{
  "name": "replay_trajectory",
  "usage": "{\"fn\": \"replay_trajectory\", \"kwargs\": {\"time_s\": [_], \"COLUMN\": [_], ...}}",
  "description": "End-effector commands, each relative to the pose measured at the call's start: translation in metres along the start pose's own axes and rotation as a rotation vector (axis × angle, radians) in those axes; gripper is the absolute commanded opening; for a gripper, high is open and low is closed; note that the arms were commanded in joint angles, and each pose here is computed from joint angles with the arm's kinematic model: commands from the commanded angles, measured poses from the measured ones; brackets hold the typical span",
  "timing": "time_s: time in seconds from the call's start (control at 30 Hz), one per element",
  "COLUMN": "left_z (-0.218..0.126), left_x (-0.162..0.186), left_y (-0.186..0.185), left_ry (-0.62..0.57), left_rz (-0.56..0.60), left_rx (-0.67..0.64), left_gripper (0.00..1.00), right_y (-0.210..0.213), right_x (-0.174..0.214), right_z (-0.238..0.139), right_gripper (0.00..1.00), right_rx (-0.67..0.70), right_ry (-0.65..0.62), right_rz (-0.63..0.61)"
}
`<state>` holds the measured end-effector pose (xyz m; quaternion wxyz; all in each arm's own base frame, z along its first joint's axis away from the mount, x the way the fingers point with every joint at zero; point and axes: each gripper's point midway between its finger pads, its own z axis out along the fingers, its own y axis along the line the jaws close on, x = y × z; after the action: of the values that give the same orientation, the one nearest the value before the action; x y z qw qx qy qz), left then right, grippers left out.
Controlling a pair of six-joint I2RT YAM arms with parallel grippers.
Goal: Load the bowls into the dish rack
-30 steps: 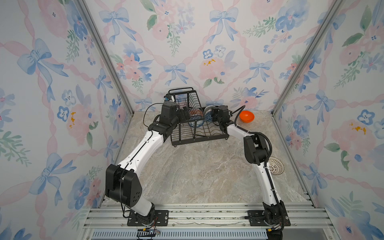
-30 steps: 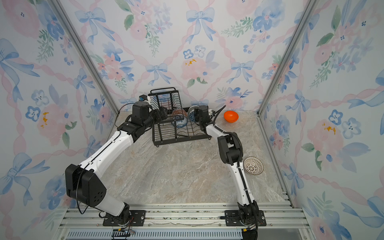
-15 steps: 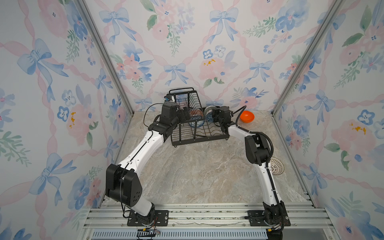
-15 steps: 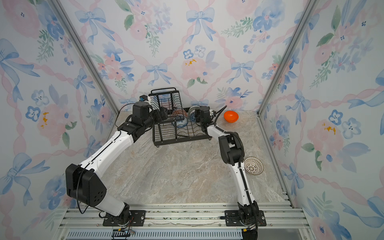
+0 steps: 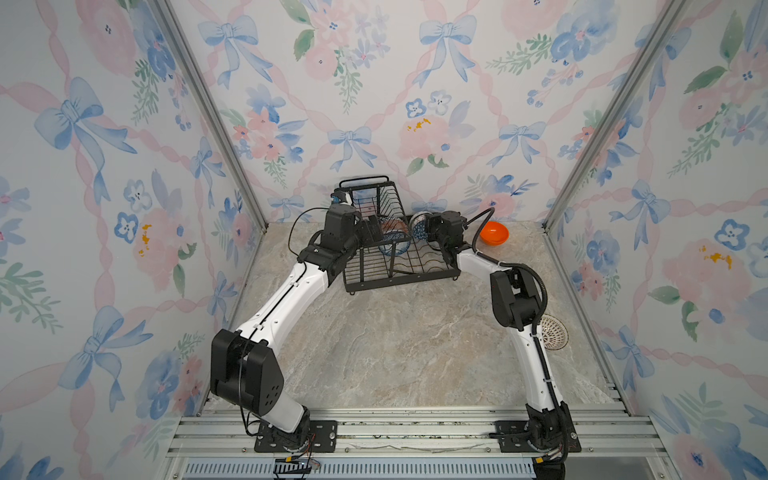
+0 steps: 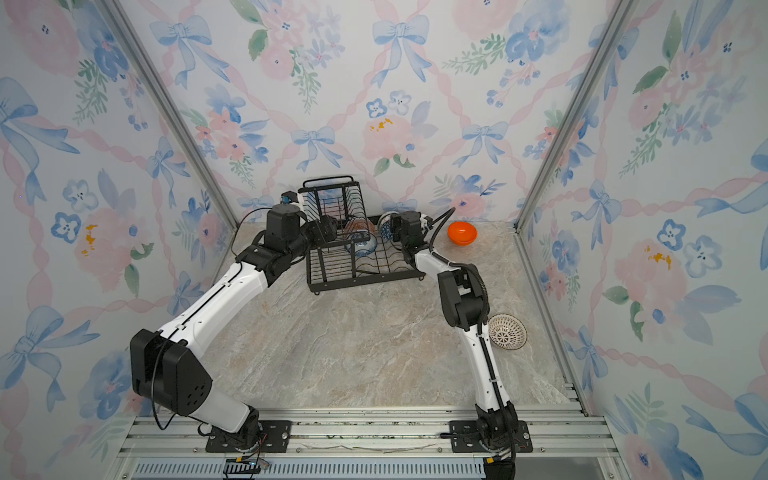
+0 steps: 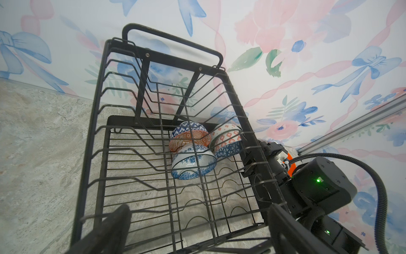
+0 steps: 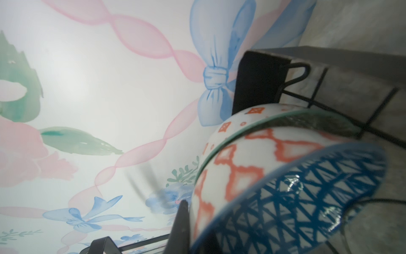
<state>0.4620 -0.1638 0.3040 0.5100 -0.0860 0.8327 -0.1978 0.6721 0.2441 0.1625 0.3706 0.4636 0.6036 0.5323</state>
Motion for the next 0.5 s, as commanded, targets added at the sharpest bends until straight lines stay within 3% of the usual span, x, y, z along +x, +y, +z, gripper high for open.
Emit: {"fn": "replay_trajectory", "kwargs": {"time_s": [0.0, 0.47], "left_z": [-0.010, -0.011], "left_x": [0.008, 0.007], "left_y": [-0.006, -0.011], "left_ry": [0.025, 0.022], "left_rz": [0.022, 0.027], "left_rx": [0.023, 0.031], "left_gripper": [0.98, 0.98], "right_y": [0.091, 0.079], "right_x": [-0.008, -0.005], "right_z": [-0.013, -0.040], "right_gripper": [0.00, 0.00], "right_rx": [-0.228, -0.197], "right_ry": [-0.010, -0.007], "right_rz": [-0.033, -0.020]}}
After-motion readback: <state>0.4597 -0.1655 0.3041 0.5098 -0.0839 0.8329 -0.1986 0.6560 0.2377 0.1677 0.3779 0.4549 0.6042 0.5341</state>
